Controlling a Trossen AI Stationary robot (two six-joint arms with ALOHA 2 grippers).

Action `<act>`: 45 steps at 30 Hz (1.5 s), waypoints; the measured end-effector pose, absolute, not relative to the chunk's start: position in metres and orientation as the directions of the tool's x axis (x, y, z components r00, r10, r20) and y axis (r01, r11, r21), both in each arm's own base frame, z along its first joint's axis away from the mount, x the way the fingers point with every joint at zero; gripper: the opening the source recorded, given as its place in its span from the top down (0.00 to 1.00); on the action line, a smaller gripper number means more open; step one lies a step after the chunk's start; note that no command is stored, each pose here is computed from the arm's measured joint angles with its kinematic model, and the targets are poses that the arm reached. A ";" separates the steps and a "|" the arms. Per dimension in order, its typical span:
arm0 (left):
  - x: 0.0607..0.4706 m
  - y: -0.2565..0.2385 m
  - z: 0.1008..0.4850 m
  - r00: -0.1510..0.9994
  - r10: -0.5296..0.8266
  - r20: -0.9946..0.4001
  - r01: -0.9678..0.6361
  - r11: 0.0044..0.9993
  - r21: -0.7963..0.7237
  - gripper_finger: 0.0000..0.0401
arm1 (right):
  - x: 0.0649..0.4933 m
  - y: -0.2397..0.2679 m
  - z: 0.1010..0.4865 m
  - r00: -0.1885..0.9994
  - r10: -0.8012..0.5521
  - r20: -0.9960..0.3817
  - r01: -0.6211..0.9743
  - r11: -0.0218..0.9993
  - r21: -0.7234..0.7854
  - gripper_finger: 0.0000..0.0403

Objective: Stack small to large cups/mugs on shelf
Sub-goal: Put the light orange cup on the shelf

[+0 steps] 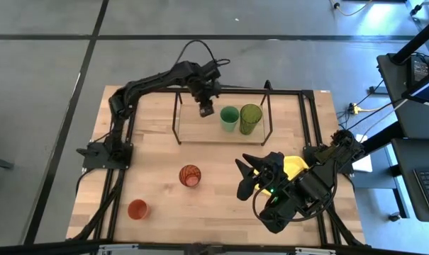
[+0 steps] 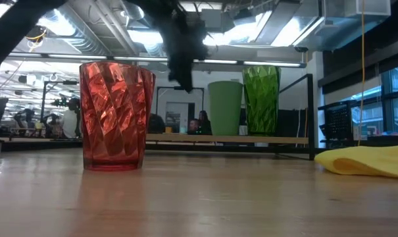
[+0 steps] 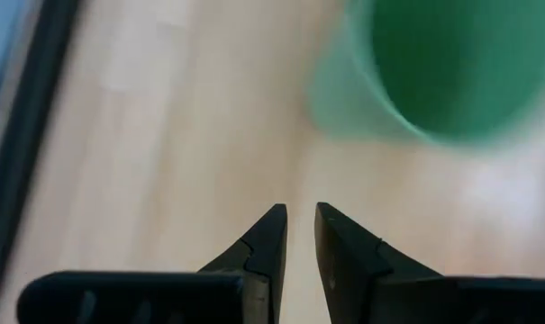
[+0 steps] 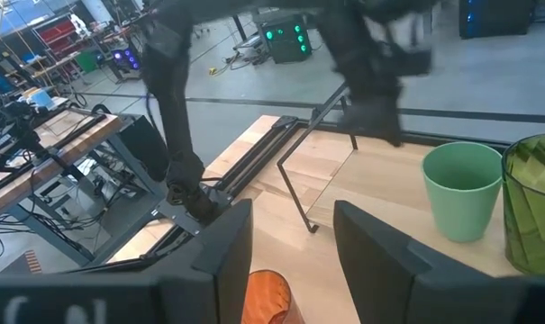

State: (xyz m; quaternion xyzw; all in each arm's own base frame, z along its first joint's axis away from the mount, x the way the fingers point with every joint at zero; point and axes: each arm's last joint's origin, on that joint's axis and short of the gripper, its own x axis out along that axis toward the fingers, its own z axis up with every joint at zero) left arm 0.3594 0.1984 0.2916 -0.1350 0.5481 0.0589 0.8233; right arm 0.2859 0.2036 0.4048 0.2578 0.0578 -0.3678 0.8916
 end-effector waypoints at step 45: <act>0.232 -0.049 0.233 0.502 -0.081 -0.861 -0.530 0.758 -0.380 0.70 | 0.276 0.196 0.408 0.709 -0.626 -0.325 0.705 0.623 0.339 0.61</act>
